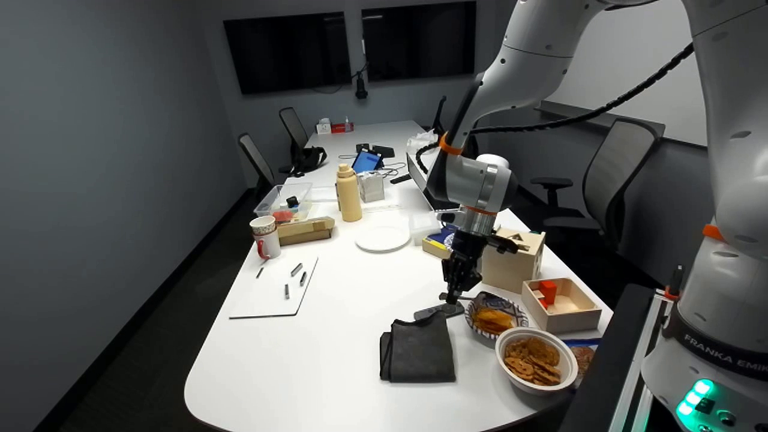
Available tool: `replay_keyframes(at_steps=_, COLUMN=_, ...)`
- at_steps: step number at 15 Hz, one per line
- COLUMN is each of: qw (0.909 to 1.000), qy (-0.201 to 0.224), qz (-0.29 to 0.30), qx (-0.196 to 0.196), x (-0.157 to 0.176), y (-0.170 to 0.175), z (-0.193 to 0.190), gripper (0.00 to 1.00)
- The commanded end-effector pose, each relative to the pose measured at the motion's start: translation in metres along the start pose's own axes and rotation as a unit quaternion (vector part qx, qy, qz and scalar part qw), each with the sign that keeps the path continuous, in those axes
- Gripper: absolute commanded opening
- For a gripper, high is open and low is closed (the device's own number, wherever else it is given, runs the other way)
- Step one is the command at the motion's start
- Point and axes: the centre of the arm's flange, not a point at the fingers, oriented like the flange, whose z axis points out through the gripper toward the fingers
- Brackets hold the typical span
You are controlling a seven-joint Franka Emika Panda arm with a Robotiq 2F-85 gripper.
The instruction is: Use the spoon to stir in the bowl
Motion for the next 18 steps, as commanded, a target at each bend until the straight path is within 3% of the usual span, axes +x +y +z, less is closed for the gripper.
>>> replay_keyframes(at_steps=1, qw=0.9981, qy=0.002, qz=-0.057, qx=0.021, x=-0.015, y=-0.003, z=0.005, gripper=0.01)
replay_keyframes(at_steps=8, qw=0.9808, qy=0.036, qz=-0.170, qx=0.089, x=-0.014, y=-0.011, z=0.004, gripper=0.01)
replay_keyframes(at_steps=13, qw=0.9632, qy=0.081, qz=-0.206, qx=0.151, x=-0.016, y=-0.019, z=-0.006, gripper=0.01)
replay_keyframes(at_steps=18, qw=0.9462, qy=0.111, qz=-0.241, qx=0.185, x=-0.024, y=-0.019, z=-0.009, gripper=0.01)
